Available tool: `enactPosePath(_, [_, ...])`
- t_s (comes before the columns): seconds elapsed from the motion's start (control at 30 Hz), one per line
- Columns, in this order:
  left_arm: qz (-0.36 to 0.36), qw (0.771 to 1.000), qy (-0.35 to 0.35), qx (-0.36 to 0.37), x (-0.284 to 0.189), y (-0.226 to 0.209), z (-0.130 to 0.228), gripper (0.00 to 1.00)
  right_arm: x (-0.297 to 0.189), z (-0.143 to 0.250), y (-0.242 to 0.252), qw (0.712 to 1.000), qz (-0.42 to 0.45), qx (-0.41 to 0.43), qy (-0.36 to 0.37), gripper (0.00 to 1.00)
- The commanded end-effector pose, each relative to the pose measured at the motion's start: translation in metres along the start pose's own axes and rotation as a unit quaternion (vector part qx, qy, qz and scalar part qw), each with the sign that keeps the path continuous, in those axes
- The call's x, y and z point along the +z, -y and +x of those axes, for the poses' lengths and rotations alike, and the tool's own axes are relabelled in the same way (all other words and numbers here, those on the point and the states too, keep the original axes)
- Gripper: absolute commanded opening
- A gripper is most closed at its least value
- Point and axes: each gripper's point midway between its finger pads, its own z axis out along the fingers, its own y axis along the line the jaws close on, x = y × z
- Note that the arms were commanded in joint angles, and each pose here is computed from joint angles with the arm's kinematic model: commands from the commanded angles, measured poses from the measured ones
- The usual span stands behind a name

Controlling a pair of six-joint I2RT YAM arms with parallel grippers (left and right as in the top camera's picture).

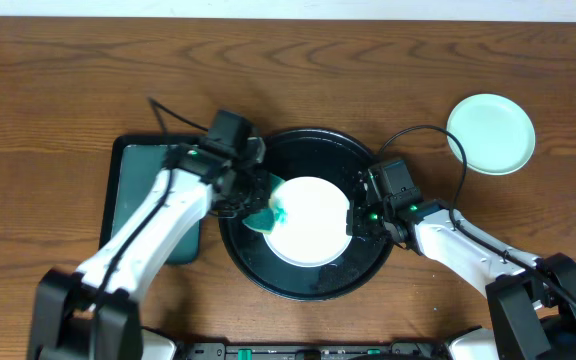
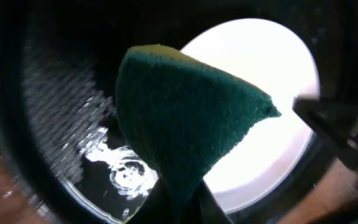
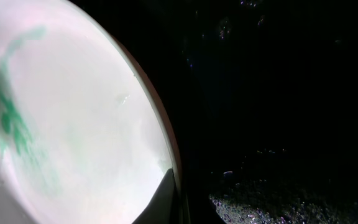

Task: Clean dirty plates on tray and stack at the side
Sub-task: 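Scrub the white plate with the held sponge using the left gripper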

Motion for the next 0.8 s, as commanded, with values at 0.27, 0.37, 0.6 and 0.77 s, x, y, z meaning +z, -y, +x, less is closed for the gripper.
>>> enactPosePath(0.27, [-0.039,0.996,-0.07,-0.029,0.079,0.003,0.012,0.07,0.003,0.004,-0.002,1.0,-0.004,-0.009,-0.01,0.01])
enactPosePath(0.37, [-0.03,0.994,-0.094,-0.053,0.095,0.008,0.021,0.07,0.003,0.004,-0.002,1.0,-0.004,-0.009,-0.01,0.02])
enactPosePath(0.6, [0.064,0.986,-0.148,-0.038,0.112,0.058,0.045,0.07,0.003,0.004,-0.002,1.0,-0.004,-0.009,-0.011,0.02])
enactPosePath(0.77, [0.1,0.982,-0.156,-0.024,0.115,0.089,0.056,0.07,0.003,0.004,-0.002,1.0,-0.004,-0.008,-0.011,0.02])
